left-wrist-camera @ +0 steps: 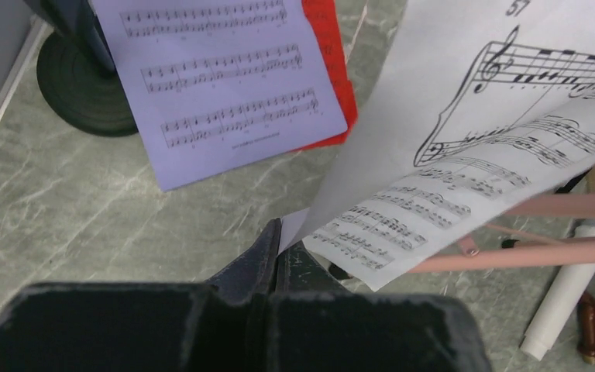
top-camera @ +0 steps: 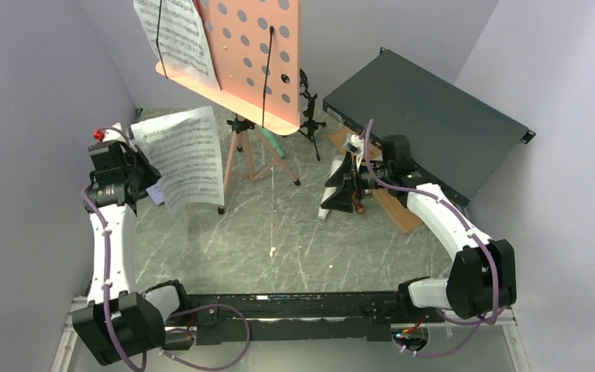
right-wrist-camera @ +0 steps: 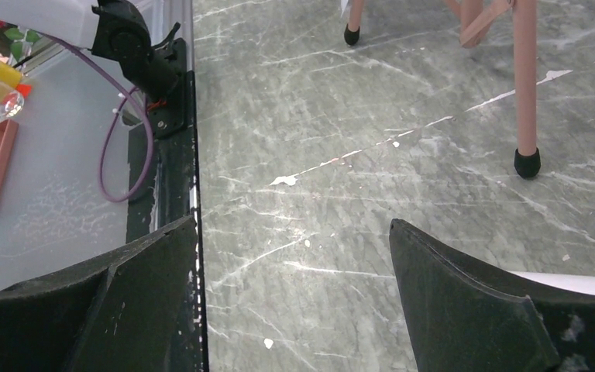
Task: Pack up the instrument practice props
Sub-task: Place the sheet music at the center of the board.
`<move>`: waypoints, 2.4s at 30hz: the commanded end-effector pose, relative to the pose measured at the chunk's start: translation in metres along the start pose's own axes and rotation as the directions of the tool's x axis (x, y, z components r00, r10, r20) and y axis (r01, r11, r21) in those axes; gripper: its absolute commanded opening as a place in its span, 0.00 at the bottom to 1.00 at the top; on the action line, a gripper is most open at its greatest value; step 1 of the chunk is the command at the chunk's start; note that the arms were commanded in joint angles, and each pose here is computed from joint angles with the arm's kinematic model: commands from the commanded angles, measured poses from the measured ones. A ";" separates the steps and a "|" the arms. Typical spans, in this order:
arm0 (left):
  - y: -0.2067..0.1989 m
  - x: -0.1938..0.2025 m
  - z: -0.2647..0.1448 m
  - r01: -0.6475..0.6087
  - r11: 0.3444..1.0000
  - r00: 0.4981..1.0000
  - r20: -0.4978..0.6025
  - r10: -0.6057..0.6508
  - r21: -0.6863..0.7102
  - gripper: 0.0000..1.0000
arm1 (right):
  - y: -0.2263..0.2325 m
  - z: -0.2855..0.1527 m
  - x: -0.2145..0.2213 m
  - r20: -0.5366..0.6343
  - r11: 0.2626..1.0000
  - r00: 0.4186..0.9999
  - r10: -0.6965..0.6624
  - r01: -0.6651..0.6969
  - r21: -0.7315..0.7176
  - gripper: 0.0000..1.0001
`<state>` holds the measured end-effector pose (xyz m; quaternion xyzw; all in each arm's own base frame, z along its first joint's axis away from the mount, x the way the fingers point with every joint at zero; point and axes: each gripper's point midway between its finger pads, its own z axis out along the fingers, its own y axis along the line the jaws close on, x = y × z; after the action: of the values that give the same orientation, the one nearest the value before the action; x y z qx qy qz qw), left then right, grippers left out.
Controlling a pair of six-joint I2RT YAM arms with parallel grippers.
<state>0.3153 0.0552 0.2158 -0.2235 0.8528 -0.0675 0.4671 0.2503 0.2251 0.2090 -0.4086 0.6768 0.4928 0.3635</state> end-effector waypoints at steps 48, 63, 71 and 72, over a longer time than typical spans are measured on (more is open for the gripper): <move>0.035 0.012 0.129 -0.026 0.997 0.888 -0.460 -0.013 -0.077 0.02 | 0.002 -0.005 -0.017 0.025 0.997 0.996 -0.082 0.081 0.004 0.97; 0.072 0.016 0.134 -0.124 0.960 0.887 -0.461 -0.006 -0.253 0.14 | 0.003 -0.004 -0.017 0.025 0.997 0.996 -0.081 0.081 -0.001 0.98; 0.075 0.009 0.141 -0.194 0.943 0.882 -0.469 0.046 -0.271 0.28 | 0.003 -0.004 -0.016 0.024 0.997 0.996 -0.082 0.082 -0.002 0.98; 0.075 0.007 0.140 -0.202 0.939 0.885 -0.462 0.052 -0.280 0.29 | 0.002 -0.004 -0.016 0.022 0.997 0.996 -0.082 0.082 -0.002 0.98</move>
<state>0.4179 0.1278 0.1265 -0.2188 0.9392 0.0297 0.2629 0.2522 0.2243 0.2077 -0.4112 0.6783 0.4859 0.3671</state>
